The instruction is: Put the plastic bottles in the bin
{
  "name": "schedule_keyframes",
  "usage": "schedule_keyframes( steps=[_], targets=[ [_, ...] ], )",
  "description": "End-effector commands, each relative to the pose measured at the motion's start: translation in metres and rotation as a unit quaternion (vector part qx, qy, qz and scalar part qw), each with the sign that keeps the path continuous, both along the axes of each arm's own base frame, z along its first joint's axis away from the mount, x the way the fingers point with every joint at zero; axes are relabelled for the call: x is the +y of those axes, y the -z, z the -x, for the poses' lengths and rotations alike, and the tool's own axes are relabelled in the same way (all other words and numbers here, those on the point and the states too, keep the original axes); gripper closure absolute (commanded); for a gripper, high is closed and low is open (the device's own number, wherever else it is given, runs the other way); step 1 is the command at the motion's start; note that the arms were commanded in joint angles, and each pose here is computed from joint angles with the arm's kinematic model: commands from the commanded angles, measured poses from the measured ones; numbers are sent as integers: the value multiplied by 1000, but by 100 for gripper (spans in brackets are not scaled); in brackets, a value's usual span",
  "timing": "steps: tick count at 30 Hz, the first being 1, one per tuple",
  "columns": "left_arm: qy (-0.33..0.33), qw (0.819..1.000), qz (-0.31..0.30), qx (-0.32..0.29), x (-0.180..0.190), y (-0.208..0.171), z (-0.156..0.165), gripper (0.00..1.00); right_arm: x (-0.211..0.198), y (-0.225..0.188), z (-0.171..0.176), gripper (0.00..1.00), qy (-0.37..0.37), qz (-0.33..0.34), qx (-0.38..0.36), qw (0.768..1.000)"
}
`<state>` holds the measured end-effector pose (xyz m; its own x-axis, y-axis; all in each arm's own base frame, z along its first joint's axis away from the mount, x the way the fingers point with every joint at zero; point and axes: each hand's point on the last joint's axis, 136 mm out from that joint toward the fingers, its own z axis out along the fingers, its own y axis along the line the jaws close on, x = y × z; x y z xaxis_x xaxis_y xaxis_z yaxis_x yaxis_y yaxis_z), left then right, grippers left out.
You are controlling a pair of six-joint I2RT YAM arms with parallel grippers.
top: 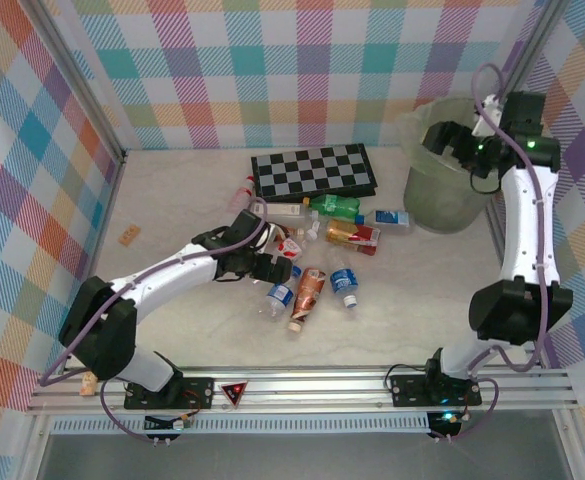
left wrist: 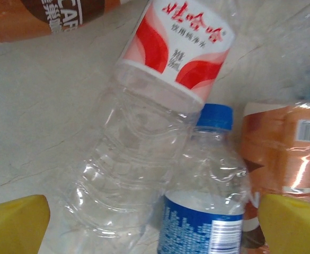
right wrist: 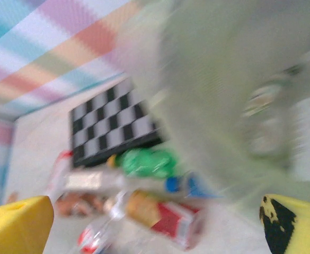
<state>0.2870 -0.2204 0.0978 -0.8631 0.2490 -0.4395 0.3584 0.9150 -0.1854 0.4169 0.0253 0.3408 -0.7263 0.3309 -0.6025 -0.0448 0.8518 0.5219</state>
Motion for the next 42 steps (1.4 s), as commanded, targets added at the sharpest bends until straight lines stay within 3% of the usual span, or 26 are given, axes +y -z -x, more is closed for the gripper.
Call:
schedule_keyframes(
  steps=[1, 5, 11, 18, 24, 31, 42],
  targets=[
    [26, 999, -33, -11, 1, 0, -6, 0, 58, -29, 36, 1, -112, -97, -37, 988],
    [36, 998, -53, 2, 0, 13, -9, 0, 76, -16, 67, 1, -133, -112, -19, 985],
    [31, 995, -90, 20, 5, 33, -14, 8, 71, 22, 89, 1, -102, -103, 30, 989],
    [28, 994, -103, 22, 6, 40, -19, 27, 71, 23, 89, 1, -102, -105, 33, 989],
    [32, 994, -100, 27, 2, 41, -20, 33, 72, 22, 84, 1, -101, -110, 34, 988],
    [36, 996, -77, 4, -5, 16, -25, 35, 79, 11, 88, 1, -113, -127, 20, 985],
    [36, 997, 19, -67, -17, -64, -21, 36, 126, 9, 89, 1, -166, -193, 16, 967]
  ],
)
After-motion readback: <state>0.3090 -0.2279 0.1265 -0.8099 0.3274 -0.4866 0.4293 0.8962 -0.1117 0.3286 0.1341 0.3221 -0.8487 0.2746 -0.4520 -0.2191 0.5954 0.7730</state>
